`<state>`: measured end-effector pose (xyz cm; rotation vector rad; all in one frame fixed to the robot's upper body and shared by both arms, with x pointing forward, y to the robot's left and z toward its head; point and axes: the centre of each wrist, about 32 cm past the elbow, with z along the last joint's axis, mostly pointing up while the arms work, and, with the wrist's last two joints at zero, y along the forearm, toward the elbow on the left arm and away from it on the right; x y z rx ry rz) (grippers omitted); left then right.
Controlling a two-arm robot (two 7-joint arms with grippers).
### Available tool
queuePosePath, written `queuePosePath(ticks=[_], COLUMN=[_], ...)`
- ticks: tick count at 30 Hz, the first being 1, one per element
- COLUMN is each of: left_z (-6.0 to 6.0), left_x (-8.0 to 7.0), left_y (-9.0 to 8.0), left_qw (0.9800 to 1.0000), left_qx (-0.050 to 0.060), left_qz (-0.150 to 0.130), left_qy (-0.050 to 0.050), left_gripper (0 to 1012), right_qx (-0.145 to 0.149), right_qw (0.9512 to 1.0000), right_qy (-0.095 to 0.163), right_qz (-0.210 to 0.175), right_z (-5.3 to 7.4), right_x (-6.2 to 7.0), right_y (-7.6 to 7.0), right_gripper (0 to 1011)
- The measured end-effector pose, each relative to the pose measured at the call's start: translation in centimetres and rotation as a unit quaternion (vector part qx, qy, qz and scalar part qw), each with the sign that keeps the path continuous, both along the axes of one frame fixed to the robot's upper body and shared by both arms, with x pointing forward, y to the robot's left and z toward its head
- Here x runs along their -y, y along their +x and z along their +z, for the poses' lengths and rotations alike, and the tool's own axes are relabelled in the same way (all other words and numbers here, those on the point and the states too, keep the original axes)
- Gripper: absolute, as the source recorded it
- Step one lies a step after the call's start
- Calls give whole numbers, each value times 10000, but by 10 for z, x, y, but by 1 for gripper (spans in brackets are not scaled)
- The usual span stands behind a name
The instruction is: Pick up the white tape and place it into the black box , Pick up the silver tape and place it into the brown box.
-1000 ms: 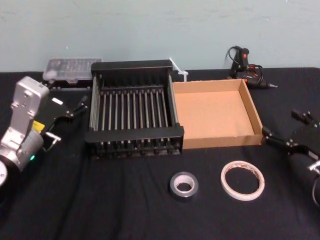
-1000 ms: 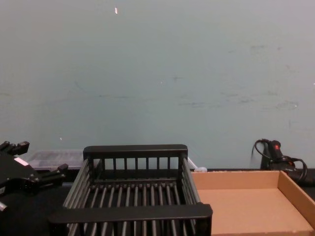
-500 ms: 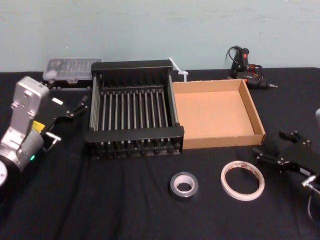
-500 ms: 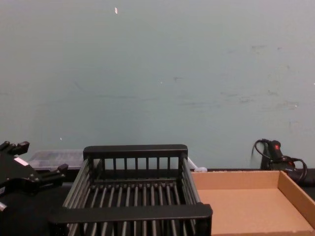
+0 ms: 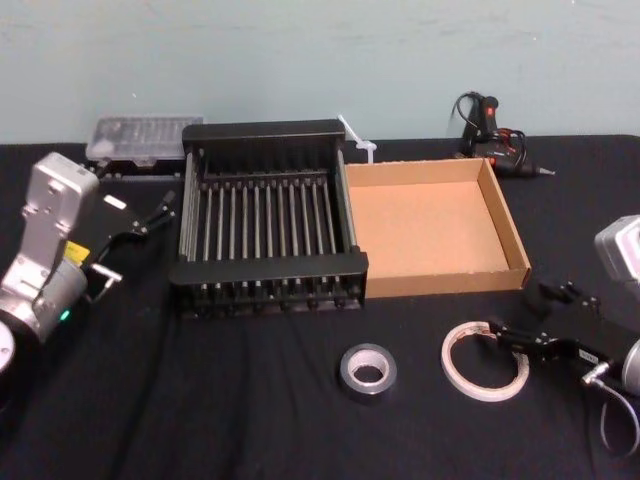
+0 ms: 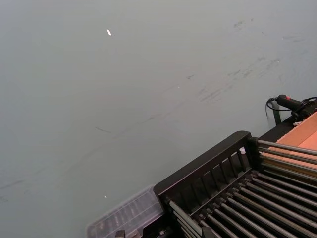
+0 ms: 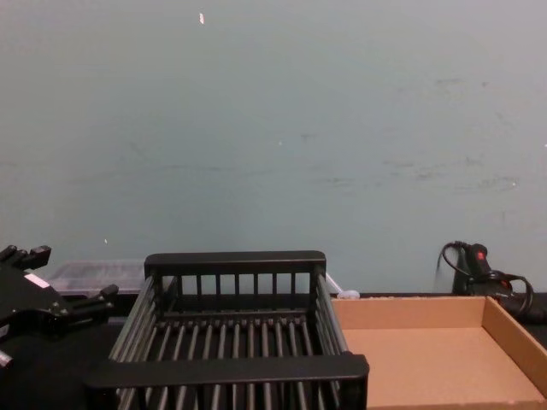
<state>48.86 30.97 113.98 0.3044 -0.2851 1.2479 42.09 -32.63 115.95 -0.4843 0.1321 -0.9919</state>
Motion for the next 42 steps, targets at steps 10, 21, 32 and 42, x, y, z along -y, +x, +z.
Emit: queuePosePath(ticks=[10, 21, 32, 42], left_z=[0, 0, 0, 0], left_x=[0, 0, 0, 0], left_y=[0, 0, 0, 0], left_qw=[10000, 10000, 10000, 10000], left_qx=[0, 0, 0, 0], left_qz=[0, 0, 0, 0], left_qy=[0, 0, 0, 0], left_gripper=[1001, 1001, 1001, 1001], right_qx=[-123, -264, -357, -417], right_qw=[9999, 9996, 9992, 9990], right_qy=[-40, -43, -43, -42], right_qz=[57, 111, 150, 177], right_z=[-5, -7, -9, -10], right_x=[-3, -4, -4, -4], right_y=[3, 3, 4, 4], right_gripper=[1002, 1002, 1002, 1002])
